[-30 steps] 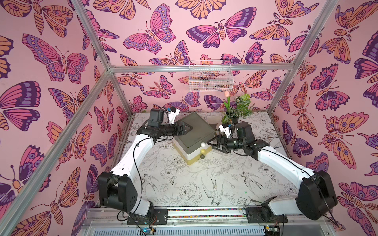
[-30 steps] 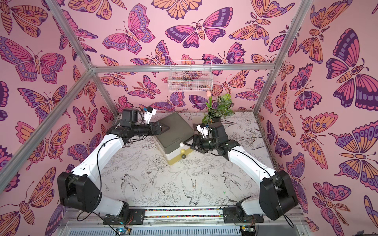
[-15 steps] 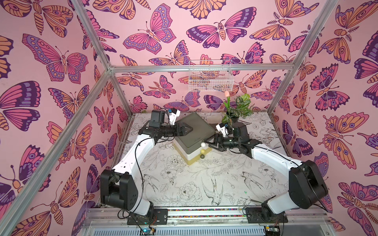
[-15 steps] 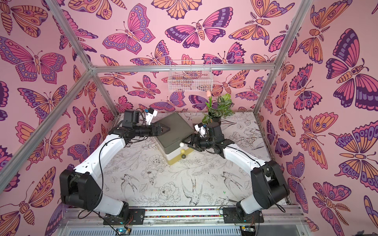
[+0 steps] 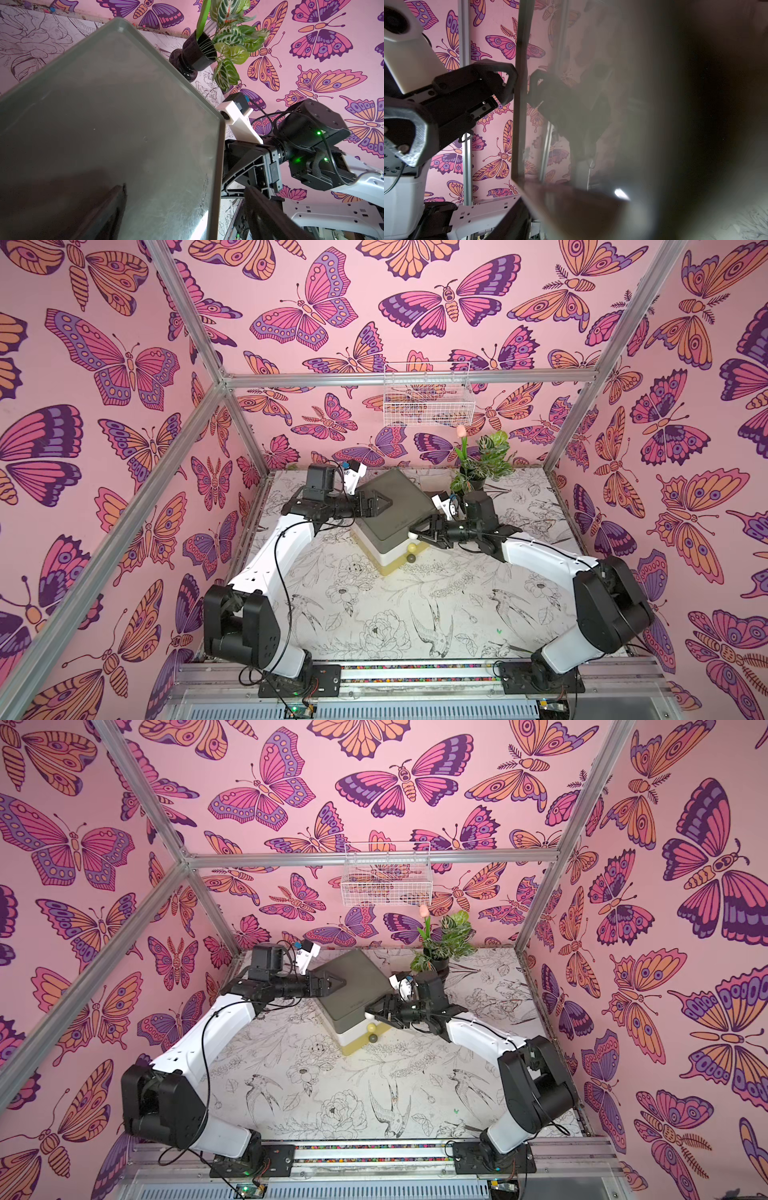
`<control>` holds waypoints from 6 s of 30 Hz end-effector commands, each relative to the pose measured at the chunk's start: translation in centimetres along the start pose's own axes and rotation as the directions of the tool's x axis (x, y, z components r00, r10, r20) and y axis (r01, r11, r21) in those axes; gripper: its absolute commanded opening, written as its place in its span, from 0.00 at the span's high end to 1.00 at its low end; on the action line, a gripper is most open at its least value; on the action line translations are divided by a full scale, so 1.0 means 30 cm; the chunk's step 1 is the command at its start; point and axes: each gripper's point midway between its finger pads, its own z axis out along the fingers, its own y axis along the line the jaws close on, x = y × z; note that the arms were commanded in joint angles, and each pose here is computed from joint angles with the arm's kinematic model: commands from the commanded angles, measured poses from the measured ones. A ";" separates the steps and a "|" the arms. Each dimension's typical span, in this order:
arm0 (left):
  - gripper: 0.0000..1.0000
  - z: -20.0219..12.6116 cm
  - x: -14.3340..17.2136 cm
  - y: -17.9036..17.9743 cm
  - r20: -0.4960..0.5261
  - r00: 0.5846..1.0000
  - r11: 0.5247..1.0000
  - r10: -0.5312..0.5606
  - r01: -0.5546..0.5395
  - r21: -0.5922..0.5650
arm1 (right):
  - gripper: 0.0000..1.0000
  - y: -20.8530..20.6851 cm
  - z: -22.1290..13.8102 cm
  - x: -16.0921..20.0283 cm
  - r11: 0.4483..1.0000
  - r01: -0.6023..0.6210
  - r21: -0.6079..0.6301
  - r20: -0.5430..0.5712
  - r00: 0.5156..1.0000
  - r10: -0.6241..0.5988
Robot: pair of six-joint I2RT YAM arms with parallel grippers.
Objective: Take the keys out of the drawer
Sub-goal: Open the drawer in the storage box.
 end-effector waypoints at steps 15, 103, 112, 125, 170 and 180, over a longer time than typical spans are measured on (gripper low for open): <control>0.06 0.030 0.099 0.059 -0.079 0.995 0.998 -0.063 0.061 -0.032 | 0.41 0.010 0.022 0.041 0.999 -0.001 -0.047 -0.011 1.000 0.001; 0.12 0.020 0.141 0.053 -0.094 0.992 0.996 -0.088 0.085 -0.036 | 0.63 -0.049 0.064 0.117 1.000 0.002 0.003 -0.029 1.000 -0.002; 0.11 0.017 0.145 0.055 -0.092 0.993 0.996 -0.080 0.076 -0.045 | 0.64 -0.022 0.005 0.144 0.999 0.023 0.041 -0.027 0.999 -0.022; 0.11 0.019 0.147 0.053 -0.096 0.992 0.996 -0.080 0.077 -0.043 | 0.55 0.001 -0.030 0.172 0.999 0.023 0.041 -0.032 0.999 -0.022; 0.11 0.009 0.157 0.049 -0.099 0.992 0.997 -0.073 0.069 -0.045 | 0.76 0.009 -0.082 0.084 0.995 0.033 0.090 0.160 0.986 -0.047; 0.11 0.006 0.152 0.048 -0.093 0.993 0.996 -0.077 0.073 -0.050 | 0.77 -0.066 -0.176 0.179 0.987 -0.005 0.161 0.148 0.989 -0.019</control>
